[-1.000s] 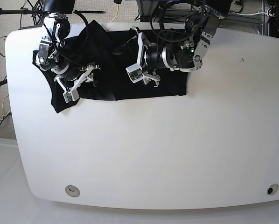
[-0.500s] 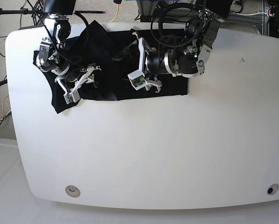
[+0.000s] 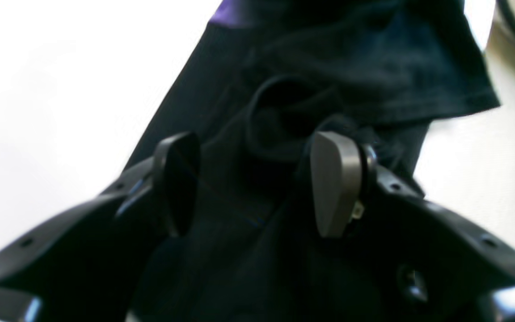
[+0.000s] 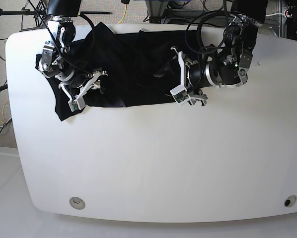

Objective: Fold the T-shirt properly
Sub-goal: 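Reposition the left gripper along the shirt edge and regrasp it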

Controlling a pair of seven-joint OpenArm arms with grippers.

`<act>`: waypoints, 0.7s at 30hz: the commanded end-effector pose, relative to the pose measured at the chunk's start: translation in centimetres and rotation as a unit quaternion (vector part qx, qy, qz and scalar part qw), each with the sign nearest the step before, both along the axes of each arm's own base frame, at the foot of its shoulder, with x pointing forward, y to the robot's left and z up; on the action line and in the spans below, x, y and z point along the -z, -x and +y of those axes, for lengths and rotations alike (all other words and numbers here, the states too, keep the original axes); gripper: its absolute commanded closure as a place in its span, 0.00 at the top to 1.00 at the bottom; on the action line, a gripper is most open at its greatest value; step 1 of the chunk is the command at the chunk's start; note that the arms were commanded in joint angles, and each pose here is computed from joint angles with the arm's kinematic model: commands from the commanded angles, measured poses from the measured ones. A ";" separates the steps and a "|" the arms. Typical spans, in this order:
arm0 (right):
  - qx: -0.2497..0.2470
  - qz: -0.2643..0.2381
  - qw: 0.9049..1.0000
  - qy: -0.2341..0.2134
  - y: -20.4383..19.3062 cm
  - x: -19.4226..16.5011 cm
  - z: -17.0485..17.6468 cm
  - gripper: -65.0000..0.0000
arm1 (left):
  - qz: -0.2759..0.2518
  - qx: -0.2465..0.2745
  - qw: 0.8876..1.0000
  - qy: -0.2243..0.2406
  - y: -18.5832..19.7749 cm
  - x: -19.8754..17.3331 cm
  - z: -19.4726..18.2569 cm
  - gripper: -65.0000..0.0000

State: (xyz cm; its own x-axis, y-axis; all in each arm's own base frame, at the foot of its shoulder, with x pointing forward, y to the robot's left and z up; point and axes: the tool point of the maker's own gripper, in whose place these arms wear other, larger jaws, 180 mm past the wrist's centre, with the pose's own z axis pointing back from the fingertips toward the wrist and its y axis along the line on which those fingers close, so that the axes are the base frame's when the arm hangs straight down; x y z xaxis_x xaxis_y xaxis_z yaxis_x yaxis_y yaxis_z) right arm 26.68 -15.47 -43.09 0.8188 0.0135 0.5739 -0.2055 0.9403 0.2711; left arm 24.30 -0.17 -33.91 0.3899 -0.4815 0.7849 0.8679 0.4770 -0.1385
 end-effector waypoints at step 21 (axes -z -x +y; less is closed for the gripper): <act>-0.010 0.080 0.996 0.035 3.2 2.6 -0.9 0.56 | -0.032 -0.055 0.998 -0.014 -2.5 -1.3 4.7 0.58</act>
